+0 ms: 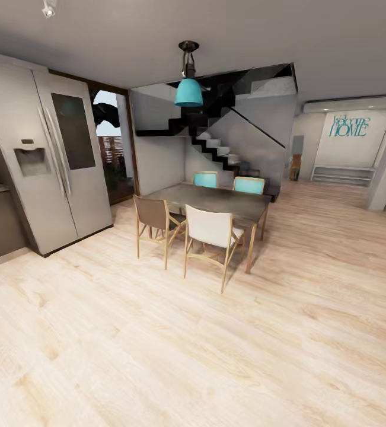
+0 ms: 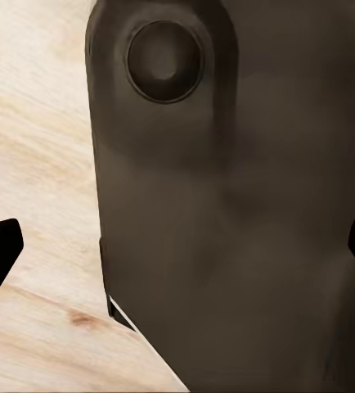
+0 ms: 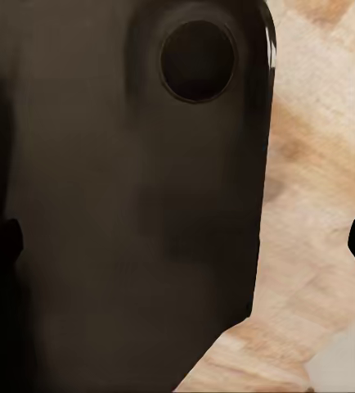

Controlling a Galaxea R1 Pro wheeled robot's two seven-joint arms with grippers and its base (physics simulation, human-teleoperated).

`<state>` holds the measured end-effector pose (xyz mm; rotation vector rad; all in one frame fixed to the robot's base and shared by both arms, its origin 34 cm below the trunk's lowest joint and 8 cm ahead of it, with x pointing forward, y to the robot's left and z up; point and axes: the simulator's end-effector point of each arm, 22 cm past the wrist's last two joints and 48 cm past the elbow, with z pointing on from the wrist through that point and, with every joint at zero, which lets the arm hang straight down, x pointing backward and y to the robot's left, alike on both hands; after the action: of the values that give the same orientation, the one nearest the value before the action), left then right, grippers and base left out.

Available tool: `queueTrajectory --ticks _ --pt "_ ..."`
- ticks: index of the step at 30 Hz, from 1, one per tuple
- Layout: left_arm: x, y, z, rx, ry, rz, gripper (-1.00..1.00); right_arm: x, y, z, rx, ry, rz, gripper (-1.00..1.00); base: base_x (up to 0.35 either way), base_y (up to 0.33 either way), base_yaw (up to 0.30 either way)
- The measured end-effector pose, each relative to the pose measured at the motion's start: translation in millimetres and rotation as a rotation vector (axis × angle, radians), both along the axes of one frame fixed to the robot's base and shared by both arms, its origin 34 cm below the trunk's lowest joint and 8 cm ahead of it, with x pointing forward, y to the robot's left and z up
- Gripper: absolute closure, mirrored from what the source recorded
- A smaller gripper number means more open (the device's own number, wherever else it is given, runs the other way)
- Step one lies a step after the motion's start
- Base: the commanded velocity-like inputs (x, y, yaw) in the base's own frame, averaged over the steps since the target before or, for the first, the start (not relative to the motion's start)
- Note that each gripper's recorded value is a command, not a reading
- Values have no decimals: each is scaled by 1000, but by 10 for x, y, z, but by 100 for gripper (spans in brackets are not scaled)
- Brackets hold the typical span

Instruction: Pick up the poster from the kitchen countertop and hang it on one of the wall nails in the kitchen.

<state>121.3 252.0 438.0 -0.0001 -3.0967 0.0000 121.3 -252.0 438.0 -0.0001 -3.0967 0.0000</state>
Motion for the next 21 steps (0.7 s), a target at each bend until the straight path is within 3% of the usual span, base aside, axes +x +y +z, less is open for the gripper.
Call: queueTrajectory --ticks 4,21 --pt "-36 -126 3 -22 2 2 -100 -48 116 4 20 14 2 -100 0 0 0" --pt "-36 -127 3 -22 2 3 -100 -54 117 4 20 15 2 -100 0 0 0"
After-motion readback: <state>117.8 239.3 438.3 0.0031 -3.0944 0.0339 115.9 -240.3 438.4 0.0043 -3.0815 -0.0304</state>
